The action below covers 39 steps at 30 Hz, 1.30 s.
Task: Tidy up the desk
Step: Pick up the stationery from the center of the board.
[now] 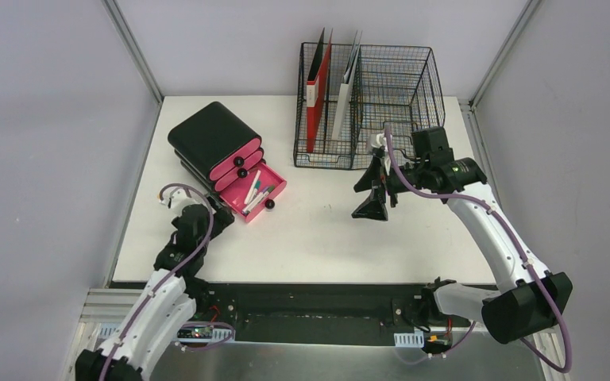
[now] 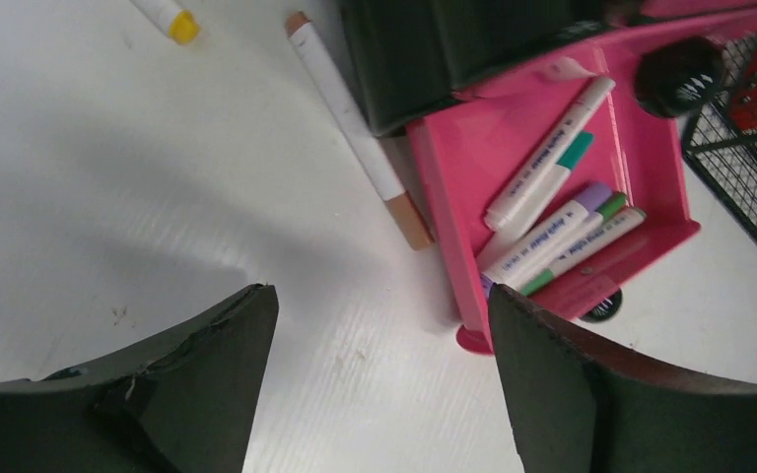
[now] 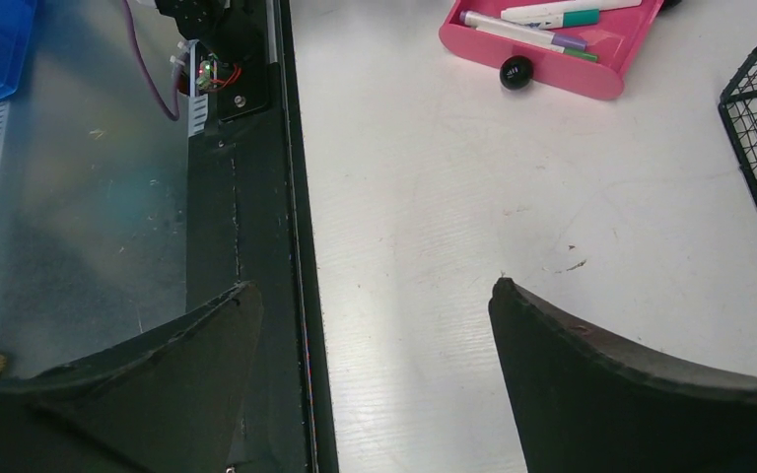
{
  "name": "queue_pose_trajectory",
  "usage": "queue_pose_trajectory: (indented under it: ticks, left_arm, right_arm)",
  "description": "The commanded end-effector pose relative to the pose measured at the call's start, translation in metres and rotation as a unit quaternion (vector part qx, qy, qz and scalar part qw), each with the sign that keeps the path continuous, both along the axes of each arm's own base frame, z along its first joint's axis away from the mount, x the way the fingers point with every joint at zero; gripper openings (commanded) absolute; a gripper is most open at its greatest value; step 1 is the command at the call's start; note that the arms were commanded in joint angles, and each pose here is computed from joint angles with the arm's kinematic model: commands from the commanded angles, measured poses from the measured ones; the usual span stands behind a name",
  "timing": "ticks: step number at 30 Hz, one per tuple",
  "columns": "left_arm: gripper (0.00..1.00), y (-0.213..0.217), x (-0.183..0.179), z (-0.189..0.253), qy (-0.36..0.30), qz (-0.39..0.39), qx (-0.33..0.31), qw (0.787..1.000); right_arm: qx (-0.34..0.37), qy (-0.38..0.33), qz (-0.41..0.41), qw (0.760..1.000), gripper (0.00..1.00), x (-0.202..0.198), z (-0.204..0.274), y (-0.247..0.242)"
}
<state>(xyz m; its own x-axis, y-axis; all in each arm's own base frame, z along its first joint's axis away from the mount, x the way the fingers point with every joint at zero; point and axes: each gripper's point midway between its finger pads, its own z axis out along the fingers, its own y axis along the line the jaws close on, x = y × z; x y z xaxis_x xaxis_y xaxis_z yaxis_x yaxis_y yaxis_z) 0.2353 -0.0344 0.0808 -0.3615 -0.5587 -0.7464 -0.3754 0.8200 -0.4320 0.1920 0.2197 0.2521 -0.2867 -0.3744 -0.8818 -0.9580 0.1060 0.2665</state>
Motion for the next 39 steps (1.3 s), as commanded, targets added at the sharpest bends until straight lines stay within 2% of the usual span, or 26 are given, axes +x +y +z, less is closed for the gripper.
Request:
queue_pose_trajectory:
  ticks: [1, 3, 5, 7, 14, 17, 24, 30, 39]
  left_arm:
    - [0.75, -0.016, 0.021, -0.004, -0.008, -0.023, -0.134, 0.991]
    - [0.63, -0.012, 0.026, -0.008, 0.002, -0.019, -0.169, 0.985]
    - [0.46, -0.004, 0.029, -0.012, 0.018, 0.001, -0.183, 0.983]
    - [0.39, 0.004, 0.029, -0.017, 0.049, 0.029, -0.183, 0.981]
    - [0.46, 0.022, 0.022, -0.038, 0.160, 0.135, -0.187, 0.960]
    - [0.48, 0.024, 0.023, -0.044, 0.194, 0.158, -0.189, 0.950]
    - [0.54, 0.027, 0.052, -0.031, 0.192, 0.166, -0.190, 0.948]
    - [0.57, 0.026, 0.061, -0.034, 0.197, 0.171, -0.200, 0.944]
    - [0.58, 0.026, 0.068, -0.047, 0.249, 0.188, -0.201, 0.928]
  right_arm:
    - [0.023, -0.027, 0.005, 0.999, 0.89, 0.004, 0.013, 0.002]
    - [0.023, -0.028, 0.003, 0.999, 0.89, 0.004, 0.012, 0.001]
    - [0.024, -0.029, 0.002, 0.999, 0.89, 0.004, 0.013, 0.000]
    - [0.022, -0.029, 0.002, 0.999, 0.89, 0.005, 0.012, 0.000]
    - [0.022, -0.025, 0.002, 0.999, 0.89, 0.005, 0.010, 0.000]
    - [0.024, -0.023, 0.004, 0.999, 0.89, 0.005, 0.010, 0.001]
    - [0.025, -0.025, 0.004, 0.999, 0.90, 0.004, 0.011, 0.000]
    - [0.026, -0.025, 0.005, 0.999, 0.90, 0.004, 0.011, 0.000]
    - [0.026, -0.024, 0.004, 0.999, 0.91, 0.004, 0.010, 0.000]
